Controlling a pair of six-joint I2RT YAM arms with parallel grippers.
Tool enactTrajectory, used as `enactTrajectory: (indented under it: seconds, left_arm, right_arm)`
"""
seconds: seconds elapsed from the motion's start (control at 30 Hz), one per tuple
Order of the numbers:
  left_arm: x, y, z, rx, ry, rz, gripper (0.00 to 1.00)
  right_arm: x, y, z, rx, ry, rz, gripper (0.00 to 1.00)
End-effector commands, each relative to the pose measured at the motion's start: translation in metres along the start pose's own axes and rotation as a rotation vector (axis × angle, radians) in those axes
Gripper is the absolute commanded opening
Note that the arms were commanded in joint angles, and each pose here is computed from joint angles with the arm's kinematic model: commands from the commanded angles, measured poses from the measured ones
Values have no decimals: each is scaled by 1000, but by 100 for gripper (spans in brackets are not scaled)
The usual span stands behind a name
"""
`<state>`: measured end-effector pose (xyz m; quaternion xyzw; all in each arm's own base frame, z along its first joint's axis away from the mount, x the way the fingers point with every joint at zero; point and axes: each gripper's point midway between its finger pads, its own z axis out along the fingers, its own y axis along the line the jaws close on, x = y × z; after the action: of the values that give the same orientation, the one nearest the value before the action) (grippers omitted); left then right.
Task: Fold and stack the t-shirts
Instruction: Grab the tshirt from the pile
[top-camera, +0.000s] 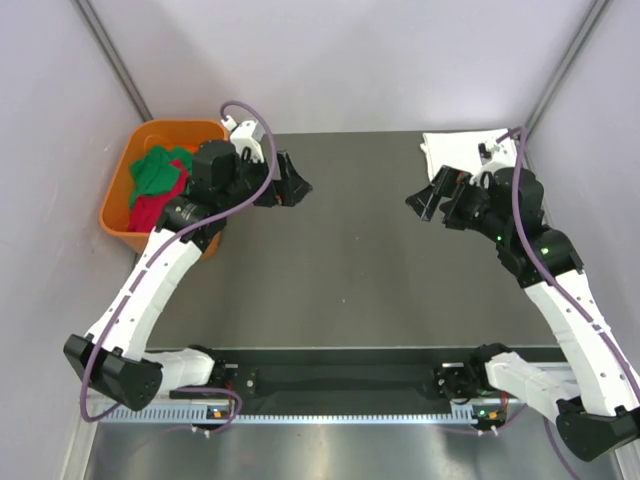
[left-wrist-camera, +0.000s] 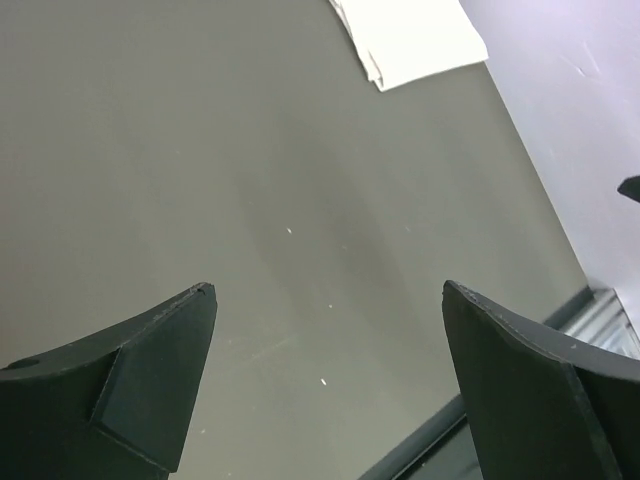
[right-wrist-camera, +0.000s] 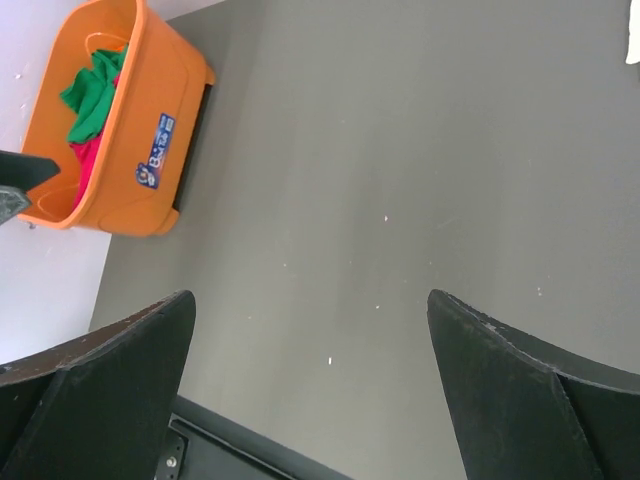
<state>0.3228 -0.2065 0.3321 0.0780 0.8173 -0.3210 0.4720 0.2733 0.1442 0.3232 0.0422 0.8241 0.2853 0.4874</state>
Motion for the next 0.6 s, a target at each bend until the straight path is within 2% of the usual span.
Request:
enactTrajectory:
  seconds: [0.0,0.13,0.2,0.23,0.27,0.3,0.4,0.47,0.5,0.57]
  left_arm:
    - [-32,1,-13,-57,-95,23,99]
    - [-53,42,-12,-246,-181,-30,95]
    - [-61,95,-13,-419,-210,-89,90]
    - [-61,113,-13,-470,-210,-134,83]
    - [-61,134,-7,-514,-195,-165,81]
    - [-64,163,-17,-589,-197,-210,80]
    - [-68,216,-23,-710,-209,-315,77]
    - [-66,233,-16,-747,-201,-357,77]
    - [-67,256,-27,-815,-222,-386,77]
    - [-62,278,-29,-905,-235,-421,75]
  right_arm:
    - [-13,-2,1,11,-59,-11,100]
    - [-12,-3,0,16,-58,-12,100]
    - [-11,-3,0,5,-64,-5,100]
    - [-9,-3,0,0,-63,-2,100]
    - [-8,-2,0,-6,-64,0,100]
    - [-6,-2,2,-12,-59,3,100]
    - [4,-2,5,-28,-29,17,99]
    - [7,1,7,-52,-21,20,100]
    - [10,5,7,-74,-7,25,100]
    - [9,8,8,-93,-8,25,100]
